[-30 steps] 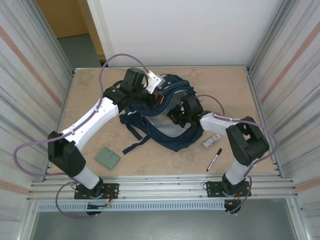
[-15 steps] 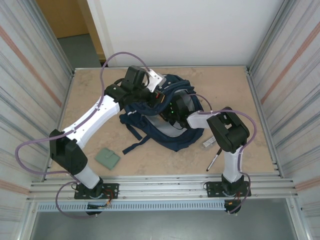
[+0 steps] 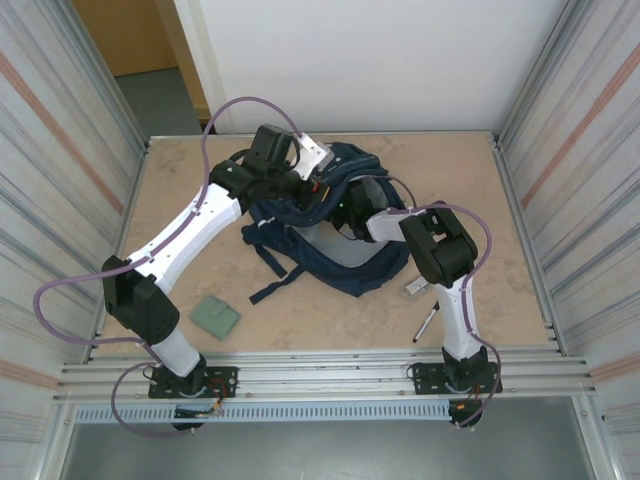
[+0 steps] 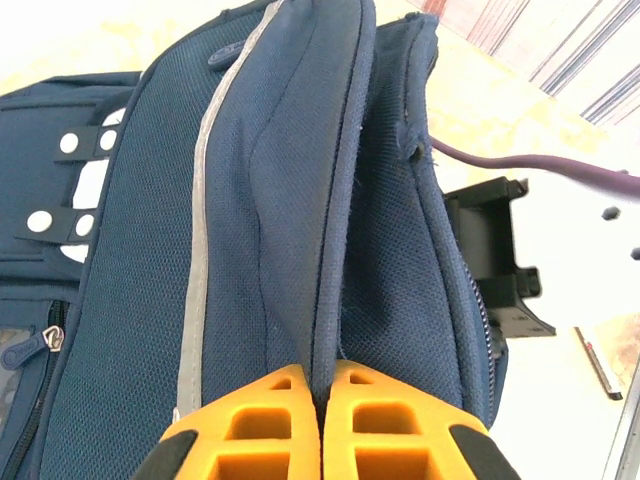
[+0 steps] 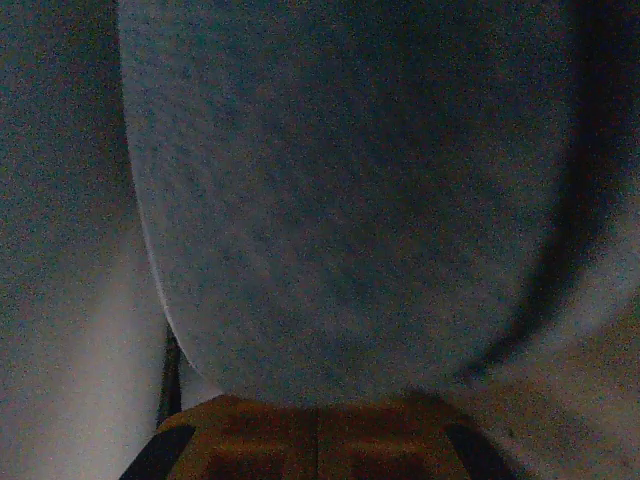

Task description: Pack books, pencil case, and school supplies into a backpack

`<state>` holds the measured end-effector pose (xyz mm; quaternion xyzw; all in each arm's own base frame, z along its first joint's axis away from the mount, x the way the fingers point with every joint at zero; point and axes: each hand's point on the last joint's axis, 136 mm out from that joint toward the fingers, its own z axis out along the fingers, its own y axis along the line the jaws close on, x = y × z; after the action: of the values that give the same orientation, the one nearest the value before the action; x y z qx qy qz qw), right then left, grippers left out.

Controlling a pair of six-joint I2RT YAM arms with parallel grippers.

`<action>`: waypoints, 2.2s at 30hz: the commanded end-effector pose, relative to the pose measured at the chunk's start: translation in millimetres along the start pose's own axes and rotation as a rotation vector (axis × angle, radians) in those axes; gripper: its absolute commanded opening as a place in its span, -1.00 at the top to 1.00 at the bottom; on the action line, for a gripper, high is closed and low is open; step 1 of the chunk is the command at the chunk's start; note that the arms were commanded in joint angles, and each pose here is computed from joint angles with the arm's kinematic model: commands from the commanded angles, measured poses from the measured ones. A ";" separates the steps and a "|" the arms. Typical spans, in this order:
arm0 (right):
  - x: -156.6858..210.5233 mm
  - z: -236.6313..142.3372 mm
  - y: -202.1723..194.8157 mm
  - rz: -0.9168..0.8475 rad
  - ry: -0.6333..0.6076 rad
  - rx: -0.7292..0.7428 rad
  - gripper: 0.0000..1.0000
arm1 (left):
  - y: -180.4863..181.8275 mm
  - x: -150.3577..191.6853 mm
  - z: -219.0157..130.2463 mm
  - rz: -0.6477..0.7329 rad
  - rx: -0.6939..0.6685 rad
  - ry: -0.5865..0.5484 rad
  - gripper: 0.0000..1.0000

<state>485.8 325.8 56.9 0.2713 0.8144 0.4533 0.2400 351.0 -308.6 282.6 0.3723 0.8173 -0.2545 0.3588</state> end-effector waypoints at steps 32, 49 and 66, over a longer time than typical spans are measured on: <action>-29.2 -237.0 -13.0 -0.311 -0.080 0.269 0.15 | 42.5 40.2 39.7 0.118 -0.333 0.155 1.00; -21.3 -395.7 106.2 -0.764 -0.298 0.027 -0.68 | 75.4 190.1 -64.2 -0.523 -0.695 0.152 -0.97; 248.8 -208.4 81.0 -0.955 0.626 -0.067 -0.46 | 69.3 401.4 -133.7 -1.544 -0.815 0.108 -0.89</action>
<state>202.3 360.4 179.6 -0.2622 0.8857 0.3348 0.1864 176.1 6.3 59.7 -0.3912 0.8985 -0.0422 0.1948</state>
